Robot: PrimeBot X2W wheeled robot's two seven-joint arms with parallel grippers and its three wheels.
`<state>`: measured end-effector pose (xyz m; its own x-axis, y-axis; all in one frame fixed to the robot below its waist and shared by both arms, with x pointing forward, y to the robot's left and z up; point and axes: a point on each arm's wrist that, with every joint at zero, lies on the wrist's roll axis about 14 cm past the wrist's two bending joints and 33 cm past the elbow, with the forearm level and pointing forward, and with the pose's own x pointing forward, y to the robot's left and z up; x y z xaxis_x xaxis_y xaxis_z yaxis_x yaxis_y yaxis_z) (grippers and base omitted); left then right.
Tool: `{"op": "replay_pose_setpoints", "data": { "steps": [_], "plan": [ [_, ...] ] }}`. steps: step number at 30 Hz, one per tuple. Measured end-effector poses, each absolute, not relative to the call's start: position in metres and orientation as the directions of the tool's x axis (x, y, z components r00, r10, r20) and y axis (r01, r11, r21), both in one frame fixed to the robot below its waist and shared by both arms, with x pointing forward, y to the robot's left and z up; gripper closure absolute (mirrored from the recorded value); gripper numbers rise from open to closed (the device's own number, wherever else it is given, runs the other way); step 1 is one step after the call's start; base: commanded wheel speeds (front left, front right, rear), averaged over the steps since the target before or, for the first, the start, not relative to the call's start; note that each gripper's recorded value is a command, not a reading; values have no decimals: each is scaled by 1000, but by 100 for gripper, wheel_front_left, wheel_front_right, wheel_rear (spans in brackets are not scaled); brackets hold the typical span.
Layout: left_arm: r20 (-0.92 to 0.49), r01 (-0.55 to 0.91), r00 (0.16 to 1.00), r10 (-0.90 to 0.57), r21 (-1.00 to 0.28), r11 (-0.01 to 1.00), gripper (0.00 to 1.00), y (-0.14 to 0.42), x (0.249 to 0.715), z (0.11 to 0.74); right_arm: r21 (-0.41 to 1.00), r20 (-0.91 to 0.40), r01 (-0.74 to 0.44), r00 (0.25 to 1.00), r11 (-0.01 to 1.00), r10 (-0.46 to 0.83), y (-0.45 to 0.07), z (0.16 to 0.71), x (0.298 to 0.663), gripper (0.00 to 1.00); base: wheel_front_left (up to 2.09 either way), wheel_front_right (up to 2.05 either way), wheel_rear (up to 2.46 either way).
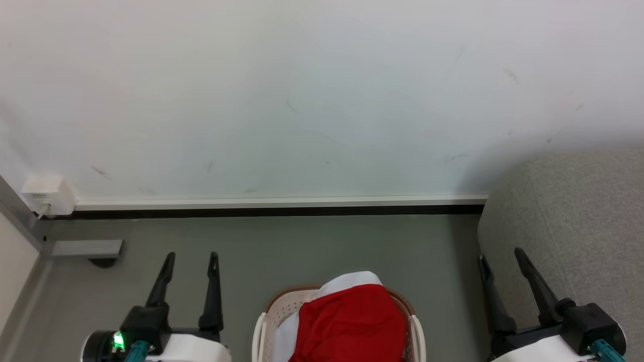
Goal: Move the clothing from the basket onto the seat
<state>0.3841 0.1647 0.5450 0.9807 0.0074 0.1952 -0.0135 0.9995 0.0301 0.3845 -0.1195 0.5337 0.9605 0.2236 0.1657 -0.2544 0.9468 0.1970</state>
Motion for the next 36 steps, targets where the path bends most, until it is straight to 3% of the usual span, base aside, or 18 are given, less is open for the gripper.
{"op": "replay_pose_setpoints", "data": {
  "steps": [24, 36],
  "plan": [
    [189, 4, 982, -8, 24, 1000, 0, 160, 387, 543, 195, 160, -243, 964, 950, 213, -124, 532, 384, 0, 0, 0, 0],
    [159, 65, 985, -62, -13, 998, 0, 142, 422, 530, 181, 157, -174, 977, 968, 146, -151, 530, 403, 0, 0, 0, 0]
  ]
}}
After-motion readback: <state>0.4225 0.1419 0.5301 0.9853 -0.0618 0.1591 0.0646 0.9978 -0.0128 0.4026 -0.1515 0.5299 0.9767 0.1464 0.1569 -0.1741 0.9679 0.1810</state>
